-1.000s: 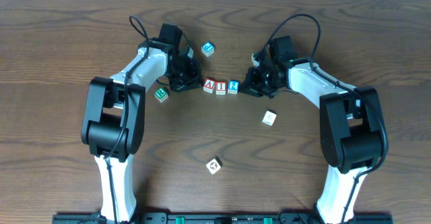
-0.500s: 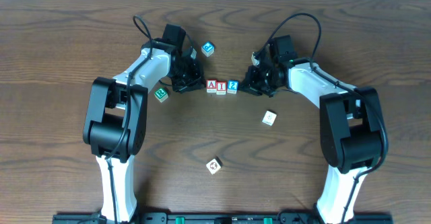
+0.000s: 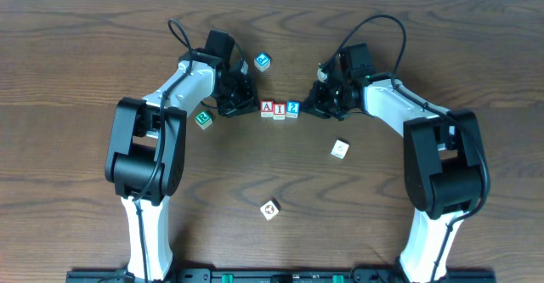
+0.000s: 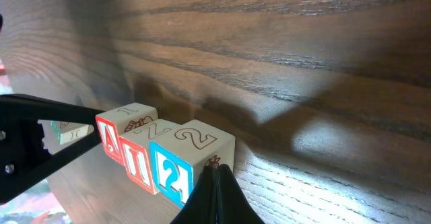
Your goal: Spell out Ai2
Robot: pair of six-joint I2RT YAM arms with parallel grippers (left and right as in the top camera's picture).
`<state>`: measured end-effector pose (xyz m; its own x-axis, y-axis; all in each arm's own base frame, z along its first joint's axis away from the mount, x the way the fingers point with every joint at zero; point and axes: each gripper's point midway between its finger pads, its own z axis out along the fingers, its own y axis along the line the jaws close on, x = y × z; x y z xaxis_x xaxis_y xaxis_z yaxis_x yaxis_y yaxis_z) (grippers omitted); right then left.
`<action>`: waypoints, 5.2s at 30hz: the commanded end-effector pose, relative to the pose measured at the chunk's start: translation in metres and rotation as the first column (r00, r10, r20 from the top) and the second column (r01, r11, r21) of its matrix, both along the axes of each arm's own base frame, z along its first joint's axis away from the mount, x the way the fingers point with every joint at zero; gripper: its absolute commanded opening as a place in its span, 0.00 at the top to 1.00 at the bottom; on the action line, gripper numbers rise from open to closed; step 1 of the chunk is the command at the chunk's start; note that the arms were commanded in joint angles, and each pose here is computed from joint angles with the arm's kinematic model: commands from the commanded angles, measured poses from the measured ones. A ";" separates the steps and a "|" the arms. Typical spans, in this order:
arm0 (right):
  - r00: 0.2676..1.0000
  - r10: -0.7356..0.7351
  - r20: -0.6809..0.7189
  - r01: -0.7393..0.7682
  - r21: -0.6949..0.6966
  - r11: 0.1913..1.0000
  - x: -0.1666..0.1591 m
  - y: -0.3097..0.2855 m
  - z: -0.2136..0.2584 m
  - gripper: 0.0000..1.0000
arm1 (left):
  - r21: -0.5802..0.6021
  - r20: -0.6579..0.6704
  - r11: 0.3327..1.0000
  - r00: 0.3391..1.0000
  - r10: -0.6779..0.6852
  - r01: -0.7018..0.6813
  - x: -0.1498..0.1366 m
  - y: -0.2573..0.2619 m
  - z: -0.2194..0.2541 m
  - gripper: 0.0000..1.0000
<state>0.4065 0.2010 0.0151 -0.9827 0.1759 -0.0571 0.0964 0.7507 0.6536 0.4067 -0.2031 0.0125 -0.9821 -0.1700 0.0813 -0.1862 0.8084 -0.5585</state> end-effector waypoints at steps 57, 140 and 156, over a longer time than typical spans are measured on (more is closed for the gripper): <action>0.859 0.198 0.472 -0.114 -0.200 0.973 0.041 -0.052 0.226 0.99 | 0.094 0.569 0.993 0.822 0.001 -0.067 -0.012 0.058 0.236 0.94; 0.844 0.232 0.484 -0.072 -0.326 0.943 -0.160 -0.099 0.342 0.01 | 0.349 0.892 0.792 0.437 -0.116 -0.502 -0.191 0.215 0.092 0.05; 0.844 0.232 0.484 -0.072 -0.326 0.943 -0.160 -0.099 0.342 0.01 | 0.349 0.892 0.792 0.437 -0.116 -0.501 -0.191 0.215 0.092 0.05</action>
<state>0.2465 0.1011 0.3551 -0.8181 -0.0633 -0.5716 -0.3060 0.8895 0.3394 0.2154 0.0113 0.1109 -0.3978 -0.0847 -0.9136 -0.0737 0.9955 -0.0602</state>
